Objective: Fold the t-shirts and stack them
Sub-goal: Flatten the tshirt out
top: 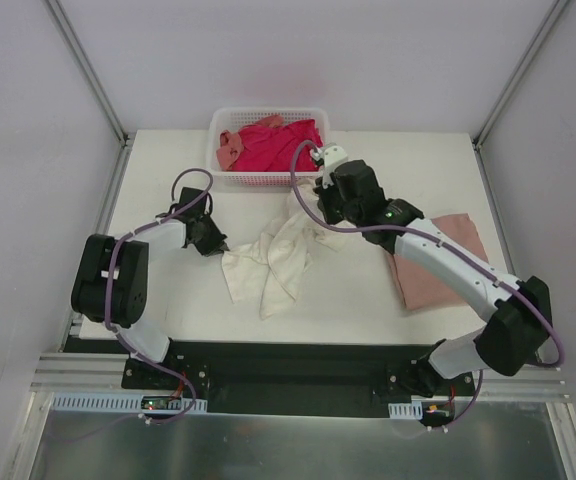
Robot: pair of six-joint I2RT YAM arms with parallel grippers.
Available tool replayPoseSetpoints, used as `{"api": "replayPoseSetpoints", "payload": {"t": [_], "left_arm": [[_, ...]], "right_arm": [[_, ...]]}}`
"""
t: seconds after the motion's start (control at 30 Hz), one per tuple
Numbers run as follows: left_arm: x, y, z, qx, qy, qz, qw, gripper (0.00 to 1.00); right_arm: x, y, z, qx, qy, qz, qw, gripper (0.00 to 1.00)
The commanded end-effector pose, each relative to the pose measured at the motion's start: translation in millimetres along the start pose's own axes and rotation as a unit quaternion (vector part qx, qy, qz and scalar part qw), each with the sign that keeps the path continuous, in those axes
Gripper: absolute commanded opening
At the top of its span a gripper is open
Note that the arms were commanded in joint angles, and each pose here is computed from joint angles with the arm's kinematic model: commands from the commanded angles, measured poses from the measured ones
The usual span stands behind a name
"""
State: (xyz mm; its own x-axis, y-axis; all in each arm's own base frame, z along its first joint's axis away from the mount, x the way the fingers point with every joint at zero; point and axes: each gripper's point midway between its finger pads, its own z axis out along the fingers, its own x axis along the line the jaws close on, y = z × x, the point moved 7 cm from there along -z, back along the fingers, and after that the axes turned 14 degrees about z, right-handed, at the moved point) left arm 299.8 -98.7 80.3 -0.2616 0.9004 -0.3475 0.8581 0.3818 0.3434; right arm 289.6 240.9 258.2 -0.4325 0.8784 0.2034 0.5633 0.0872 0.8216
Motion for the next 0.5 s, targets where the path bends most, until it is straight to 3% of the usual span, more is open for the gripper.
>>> {"api": "replayPoseSetpoints", "payload": {"t": [0.0,0.13,0.2,0.3,0.47], "left_arm": [[-7,9,-5,-0.005,-0.018,0.017,1.000,0.00],[-13,22,-38,-0.070,-0.027,0.041,0.996,0.00],[-15,33,-74,-0.137,-0.021,0.053,0.989,0.00],[-16,46,-138,-0.242,-0.006,0.058,0.969,0.00],[-11,46,-263,-0.417,-0.011,0.057,0.907,0.00]], "right_arm": [[-21,17,-38,-0.067,-0.064,0.001,0.996,0.01],[-49,35,-75,-0.114,-0.122,0.018,0.986,0.01],[-64,45,-94,-0.137,-0.143,0.031,0.980,0.01],[-83,66,-140,-0.202,-0.183,0.053,0.961,0.01],[-90,90,-228,-0.301,-0.205,0.059,0.930,0.01]]}}
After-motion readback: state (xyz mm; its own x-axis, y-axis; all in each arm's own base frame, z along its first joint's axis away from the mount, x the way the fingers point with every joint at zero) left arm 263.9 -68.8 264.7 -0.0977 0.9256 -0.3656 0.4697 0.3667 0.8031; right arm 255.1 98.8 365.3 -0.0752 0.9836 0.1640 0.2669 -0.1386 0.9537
